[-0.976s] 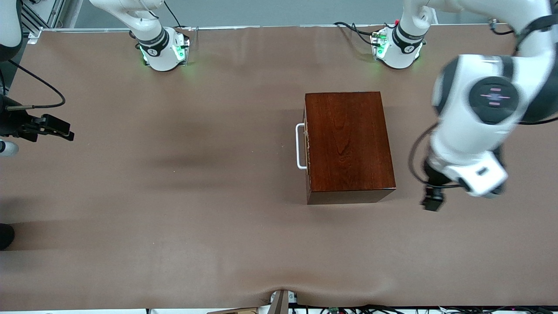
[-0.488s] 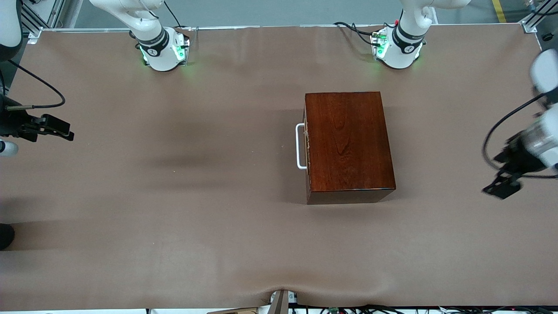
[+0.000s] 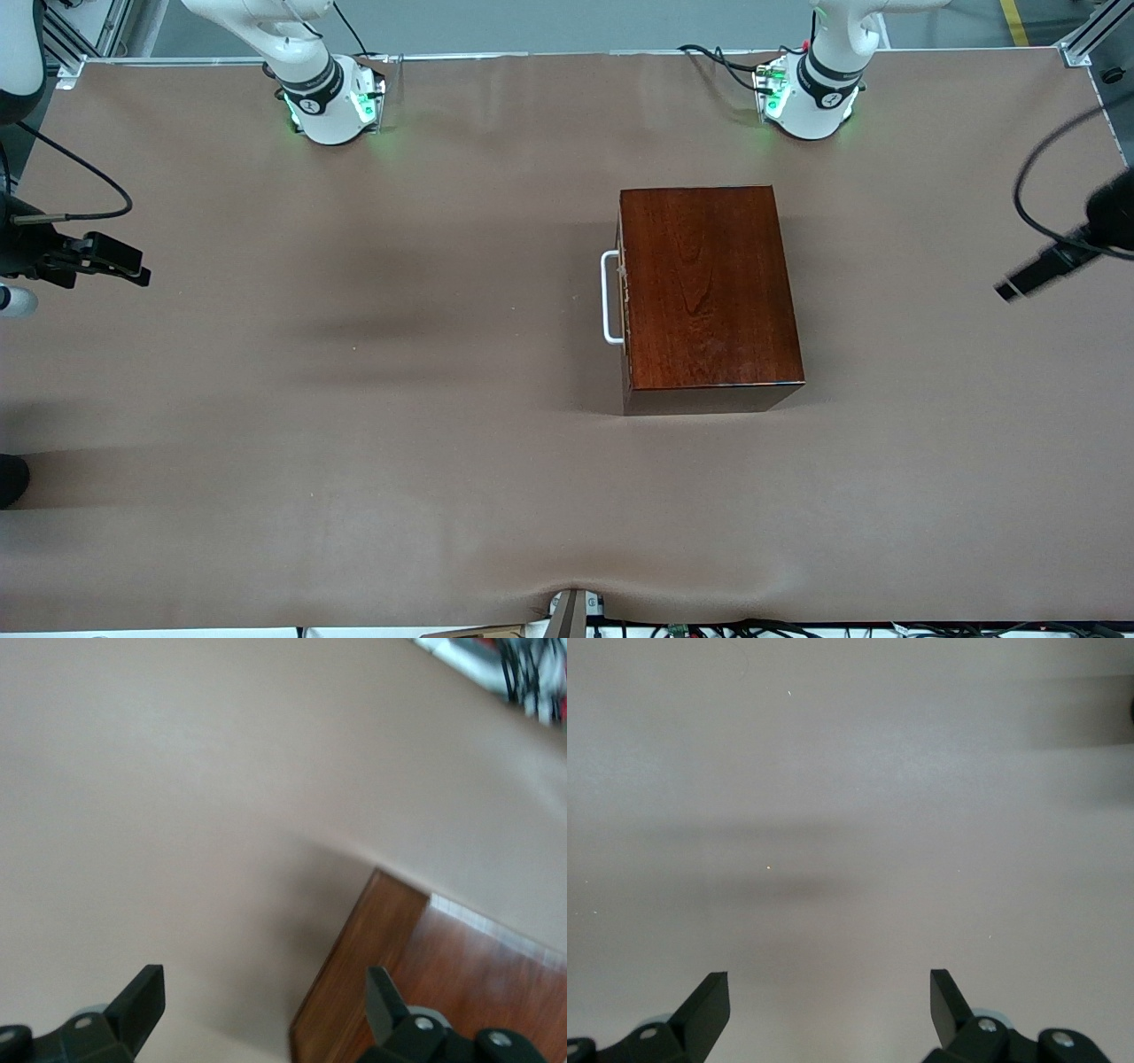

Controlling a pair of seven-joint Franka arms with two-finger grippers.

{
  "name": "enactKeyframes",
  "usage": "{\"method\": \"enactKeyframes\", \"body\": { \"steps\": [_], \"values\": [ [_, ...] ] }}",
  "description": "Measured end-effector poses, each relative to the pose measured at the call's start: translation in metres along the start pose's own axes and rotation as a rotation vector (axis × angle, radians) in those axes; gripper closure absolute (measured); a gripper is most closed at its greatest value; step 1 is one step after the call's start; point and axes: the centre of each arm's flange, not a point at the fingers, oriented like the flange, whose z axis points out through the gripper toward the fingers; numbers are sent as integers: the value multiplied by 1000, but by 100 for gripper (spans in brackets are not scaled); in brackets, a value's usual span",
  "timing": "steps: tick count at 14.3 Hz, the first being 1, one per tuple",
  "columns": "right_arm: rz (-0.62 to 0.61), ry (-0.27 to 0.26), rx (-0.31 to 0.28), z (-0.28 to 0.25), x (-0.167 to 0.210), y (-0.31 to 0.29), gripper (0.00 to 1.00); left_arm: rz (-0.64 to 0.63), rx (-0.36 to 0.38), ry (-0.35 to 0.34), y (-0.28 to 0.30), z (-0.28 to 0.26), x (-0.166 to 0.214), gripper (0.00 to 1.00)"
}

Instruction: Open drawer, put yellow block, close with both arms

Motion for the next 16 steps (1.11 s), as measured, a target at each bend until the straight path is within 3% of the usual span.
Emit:
{"method": "enactKeyframes", "body": {
  "steps": [3,7,13,16],
  "values": [
    [0,0,0,0,0,0,0,248,30,-65,16,-4,-26,0],
    [0,0,0,0,0,0,0,479,141,-92,38,-10,-54,0],
    [0,0,0,0,0,0,0,528,145,-93,38,-14,-59,0],
    [0,0,0,0,0,0,0,492,86,-98,25,-18,-52,0]
  ]
}}
